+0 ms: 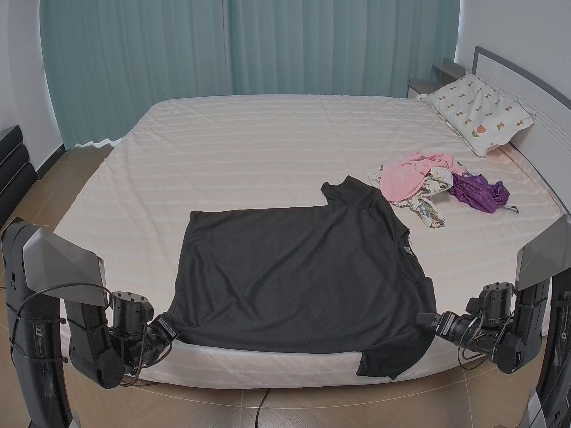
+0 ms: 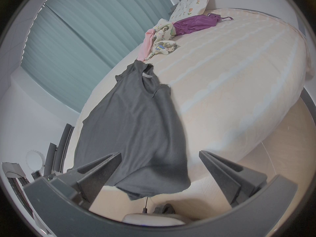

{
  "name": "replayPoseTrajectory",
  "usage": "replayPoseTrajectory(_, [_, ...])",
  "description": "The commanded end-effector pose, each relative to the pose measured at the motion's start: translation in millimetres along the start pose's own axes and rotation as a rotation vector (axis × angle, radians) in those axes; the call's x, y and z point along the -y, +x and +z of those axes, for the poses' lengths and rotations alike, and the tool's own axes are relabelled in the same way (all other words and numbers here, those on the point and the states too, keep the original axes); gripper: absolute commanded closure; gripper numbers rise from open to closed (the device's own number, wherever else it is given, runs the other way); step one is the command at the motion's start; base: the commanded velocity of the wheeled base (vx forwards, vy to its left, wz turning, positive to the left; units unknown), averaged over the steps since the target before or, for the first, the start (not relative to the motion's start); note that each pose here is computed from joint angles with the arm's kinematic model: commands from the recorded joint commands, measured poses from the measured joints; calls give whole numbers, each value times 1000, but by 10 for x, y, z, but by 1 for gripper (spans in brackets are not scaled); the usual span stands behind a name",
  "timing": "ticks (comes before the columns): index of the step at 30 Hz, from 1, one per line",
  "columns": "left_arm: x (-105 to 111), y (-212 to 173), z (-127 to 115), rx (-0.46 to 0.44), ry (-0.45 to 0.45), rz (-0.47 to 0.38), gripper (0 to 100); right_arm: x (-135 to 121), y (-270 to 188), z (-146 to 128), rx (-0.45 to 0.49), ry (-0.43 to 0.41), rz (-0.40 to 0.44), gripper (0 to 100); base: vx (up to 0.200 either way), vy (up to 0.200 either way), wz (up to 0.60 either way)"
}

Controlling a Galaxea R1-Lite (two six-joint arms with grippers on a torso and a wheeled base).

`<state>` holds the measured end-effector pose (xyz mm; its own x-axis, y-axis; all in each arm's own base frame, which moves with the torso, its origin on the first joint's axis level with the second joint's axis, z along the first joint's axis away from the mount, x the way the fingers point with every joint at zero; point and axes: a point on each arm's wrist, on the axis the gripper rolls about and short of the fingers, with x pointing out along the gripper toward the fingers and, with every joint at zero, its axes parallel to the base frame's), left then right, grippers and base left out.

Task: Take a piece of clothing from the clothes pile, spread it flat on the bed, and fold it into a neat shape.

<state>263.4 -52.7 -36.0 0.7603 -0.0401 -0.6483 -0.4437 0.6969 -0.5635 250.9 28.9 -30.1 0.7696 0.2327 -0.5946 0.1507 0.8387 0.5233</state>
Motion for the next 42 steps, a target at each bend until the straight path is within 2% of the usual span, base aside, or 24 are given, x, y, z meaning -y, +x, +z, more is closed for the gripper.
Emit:
replayPoseTrajectory(1, [1,11,37,1,-14,-15,100,109,152,46,4,17,-5,0,0,0,0])
replayPoseTrajectory(7, [-3,6,34,-1,-16,-15,100,115,332,84,15,11,25,0,0,0,0])
replayPoseTrajectory(8, [-6,4,32,-2,-16,-13,100,123,378,79,12,9,24,100,0,0,0])
replayPoseTrajectory(13, [1,-15,35,1,-13,-15,100,123,530,191,52,7,39,100,0,0,0])
replayPoseTrajectory(17, [50,-38,84,29,-7,-32,100,83,581,499,163,5,76,100,0,0,0])
replayPoseTrajectory(20, [66,-25,94,35,30,-36,100,33,661,697,203,-1,94,100,0,0,0])
replayPoseTrajectory(23, [106,4,121,51,71,-51,100,-22,726,808,206,-10,125,100,0,0,0])
replayPoseTrajectory(28, [150,97,129,58,69,-67,100,-138,859,928,221,-59,170,100,0,0,0])
replayPoseTrajectory(34, [80,262,64,35,58,-40,100,-212,1072,999,229,-71,182,100,0,0,0])
replayPoseTrajectory(35, [74,276,58,33,56,-38,100,-203,1102,998,227,-68,177,0,0,0,0])
replayPoseTrajectory(42, [77,287,58,31,53,-42,100,-49,1025,976,216,-29,108,0,0,0,0])
